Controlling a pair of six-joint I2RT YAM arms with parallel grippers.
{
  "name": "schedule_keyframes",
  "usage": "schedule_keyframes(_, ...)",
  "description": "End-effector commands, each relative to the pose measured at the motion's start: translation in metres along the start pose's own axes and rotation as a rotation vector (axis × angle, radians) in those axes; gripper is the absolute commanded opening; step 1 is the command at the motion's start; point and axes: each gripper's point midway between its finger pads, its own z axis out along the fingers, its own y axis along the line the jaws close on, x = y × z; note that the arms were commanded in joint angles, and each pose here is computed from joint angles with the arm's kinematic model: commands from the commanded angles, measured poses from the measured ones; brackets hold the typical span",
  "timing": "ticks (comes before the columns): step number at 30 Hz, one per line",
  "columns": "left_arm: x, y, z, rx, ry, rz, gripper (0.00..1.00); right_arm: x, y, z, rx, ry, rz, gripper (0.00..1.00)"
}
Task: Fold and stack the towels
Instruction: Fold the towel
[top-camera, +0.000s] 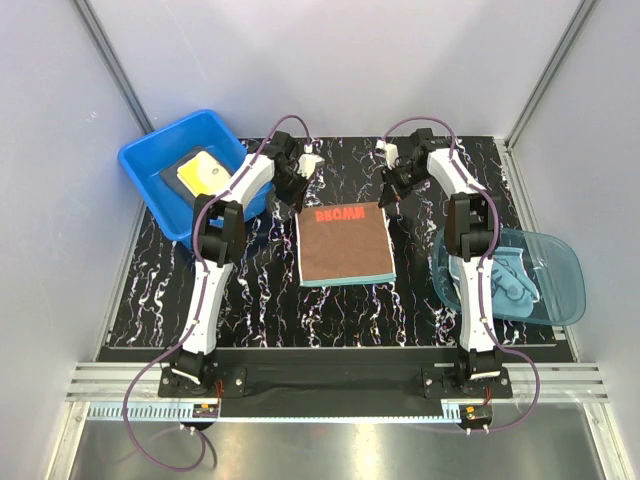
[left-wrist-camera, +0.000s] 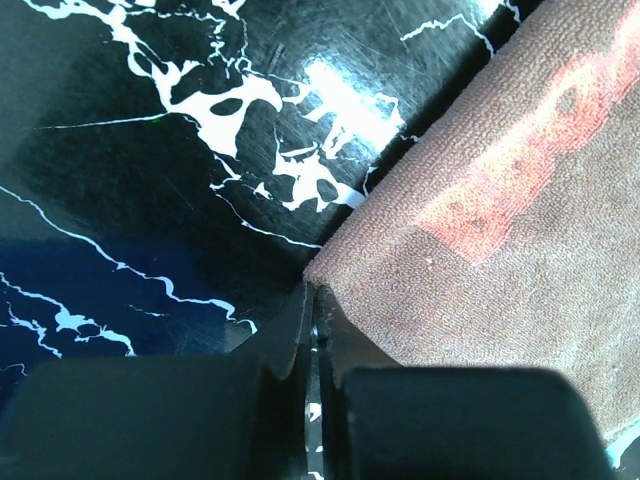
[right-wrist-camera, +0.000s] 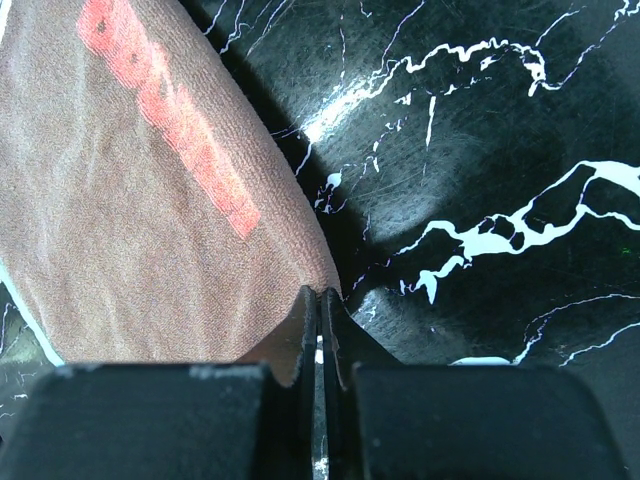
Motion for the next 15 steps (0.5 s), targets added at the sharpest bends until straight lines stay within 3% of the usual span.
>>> schedule_keyframes(1,-0.001,-0.003,-0.002,0.027,-0.003,0.019,0.0,-0.008,0.008,0.0,-0.018,-0.01,-0.035,0.02)
schedule_keyframes(9,-0.048,-0.003,-0.052,-0.08,-0.197,0.083,0.0,-0.035,0.002,-0.025,0.099,-0.072,-0.089,0.0)
schedule_keyframes(15,-0.053,-0.005,-0.073,-0.122,-0.229,0.089,0.0,-0.041,-0.004,-0.034,0.178,-0.107,-0.136,0.0)
